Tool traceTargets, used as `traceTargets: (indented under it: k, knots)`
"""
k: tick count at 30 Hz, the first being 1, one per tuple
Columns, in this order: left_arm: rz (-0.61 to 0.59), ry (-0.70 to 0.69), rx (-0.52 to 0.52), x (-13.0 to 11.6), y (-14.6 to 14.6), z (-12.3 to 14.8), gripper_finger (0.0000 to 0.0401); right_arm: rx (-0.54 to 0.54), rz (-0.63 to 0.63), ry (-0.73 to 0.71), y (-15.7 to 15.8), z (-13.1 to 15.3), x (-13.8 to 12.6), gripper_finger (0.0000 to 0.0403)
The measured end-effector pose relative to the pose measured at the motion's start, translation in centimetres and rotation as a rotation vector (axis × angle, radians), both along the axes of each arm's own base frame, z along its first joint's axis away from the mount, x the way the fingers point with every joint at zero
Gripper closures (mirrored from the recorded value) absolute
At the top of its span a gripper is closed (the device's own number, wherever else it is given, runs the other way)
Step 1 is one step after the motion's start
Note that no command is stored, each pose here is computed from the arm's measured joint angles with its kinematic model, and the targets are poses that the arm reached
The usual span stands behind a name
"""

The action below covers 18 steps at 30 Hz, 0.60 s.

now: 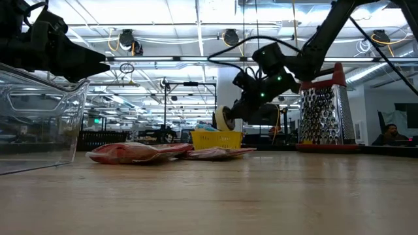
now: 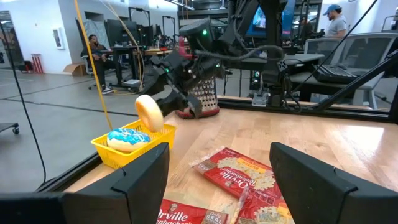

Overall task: Pick & Place Food Item
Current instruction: Put the black donut into the yellow bin

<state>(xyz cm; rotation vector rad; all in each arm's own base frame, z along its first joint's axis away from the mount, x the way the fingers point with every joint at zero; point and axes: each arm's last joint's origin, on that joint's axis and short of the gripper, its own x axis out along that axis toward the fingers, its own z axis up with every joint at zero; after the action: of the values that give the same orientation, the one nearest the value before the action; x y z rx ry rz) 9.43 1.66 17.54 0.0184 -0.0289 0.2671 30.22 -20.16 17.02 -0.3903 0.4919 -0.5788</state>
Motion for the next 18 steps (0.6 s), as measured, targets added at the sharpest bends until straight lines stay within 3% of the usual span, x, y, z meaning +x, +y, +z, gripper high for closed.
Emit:
traceTargets:
  k: [6,13,18]
  knots:
    - [0.000,0.000,0.000,0.0,0.0,0.0,0.0121,0.025,-0.003,0.026,0.3,0.8,-0.5,0.0210]
    - [0.000,0.000,0.000,0.0,0.0,0.0,0.0121,0.054,-0.019,0.125,-0.6,-1.1,-1.0,0.0211]
    - [0.000,0.000,0.000,0.0,0.0,0.0,0.0121,0.013,0.009,0.174,-0.6,-1.6,-1.0,0.0211]
